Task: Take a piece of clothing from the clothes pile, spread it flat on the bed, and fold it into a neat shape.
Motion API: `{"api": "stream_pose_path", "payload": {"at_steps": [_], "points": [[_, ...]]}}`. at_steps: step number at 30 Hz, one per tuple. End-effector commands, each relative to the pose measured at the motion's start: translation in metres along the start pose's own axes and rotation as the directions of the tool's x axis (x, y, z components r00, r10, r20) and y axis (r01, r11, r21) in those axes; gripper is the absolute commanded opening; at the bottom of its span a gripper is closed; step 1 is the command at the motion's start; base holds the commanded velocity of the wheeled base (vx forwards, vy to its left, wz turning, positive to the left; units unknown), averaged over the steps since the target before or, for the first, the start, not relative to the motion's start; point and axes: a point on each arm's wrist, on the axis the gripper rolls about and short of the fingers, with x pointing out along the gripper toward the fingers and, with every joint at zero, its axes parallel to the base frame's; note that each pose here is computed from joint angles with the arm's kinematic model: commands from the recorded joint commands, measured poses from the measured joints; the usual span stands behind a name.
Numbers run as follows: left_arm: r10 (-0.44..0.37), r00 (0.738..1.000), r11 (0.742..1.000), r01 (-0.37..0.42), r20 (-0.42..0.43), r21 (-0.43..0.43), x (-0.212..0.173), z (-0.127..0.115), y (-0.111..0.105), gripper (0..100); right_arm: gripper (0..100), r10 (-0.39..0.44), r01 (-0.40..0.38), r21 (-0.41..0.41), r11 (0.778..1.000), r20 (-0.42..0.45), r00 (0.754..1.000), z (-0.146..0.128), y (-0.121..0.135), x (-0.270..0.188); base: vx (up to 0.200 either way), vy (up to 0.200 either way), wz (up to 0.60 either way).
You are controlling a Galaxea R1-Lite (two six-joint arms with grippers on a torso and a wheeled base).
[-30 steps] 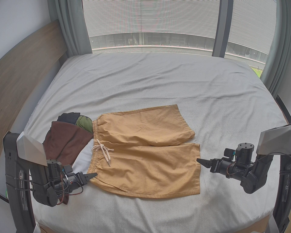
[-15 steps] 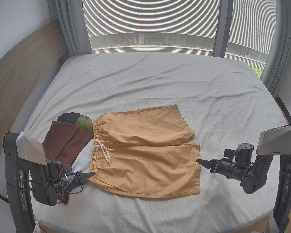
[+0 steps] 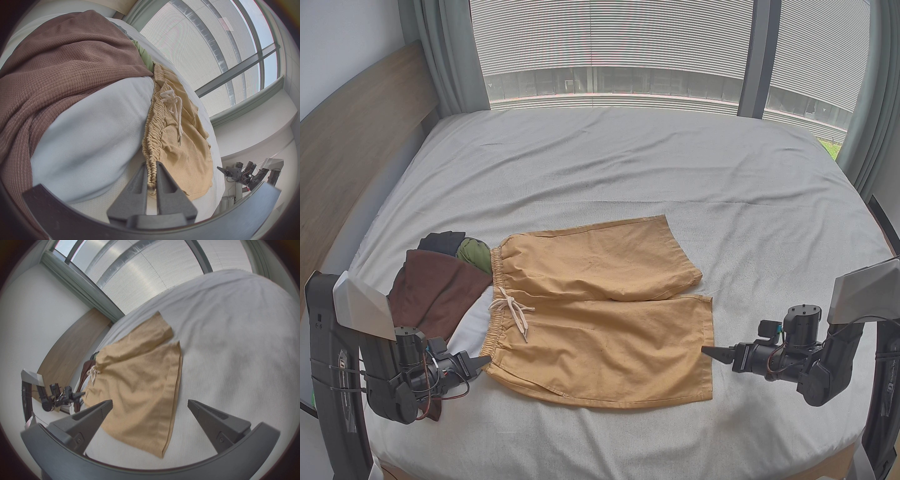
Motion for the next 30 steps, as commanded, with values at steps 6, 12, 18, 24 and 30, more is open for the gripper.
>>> {"api": "stream_pose_path", "payload": {"at_steps": [6,12,18,24,30], "points": [[0.0,1.0,1.0,0.0,0.0,0.002,0.0,0.0,0.0,0,100,-0.001,0.011,0.055,0.998,-0.175,0.985,-0.032,0.0,-0.002,0.0,0.0,0.0],[0.0,1.0,1.0,0.0,-0.001,0.003,0.0,0.0,0.001,0,100,0.013,0.001,0.057,0.998,-0.257,0.966,-0.053,0.006,0.001,0.0,0.0,0.0],[-0.001,1.0,1.0,0.001,-0.001,0.004,0.001,0.0,0.0,0,100,0.019,-0.001,0.067,0.998,-0.274,0.961,-0.058,0.008,0.005,0.0,0.0,0.0],[0.0,1.0,1.0,0.0,0.0,0.004,0.001,0.0,0.0,0,100,0.032,-0.007,0.093,0.996,-0.27,0.962,-0.058,0.012,0.008,0.0,0.0,0.0],[0.0,1.0,1.0,0.0,0.0,0.004,0.001,0.0,0.0,0,100,0.033,-0.009,0.094,0.996,-0.261,0.965,-0.058,0.013,0.012,0.0,0.0,0.0]]}}
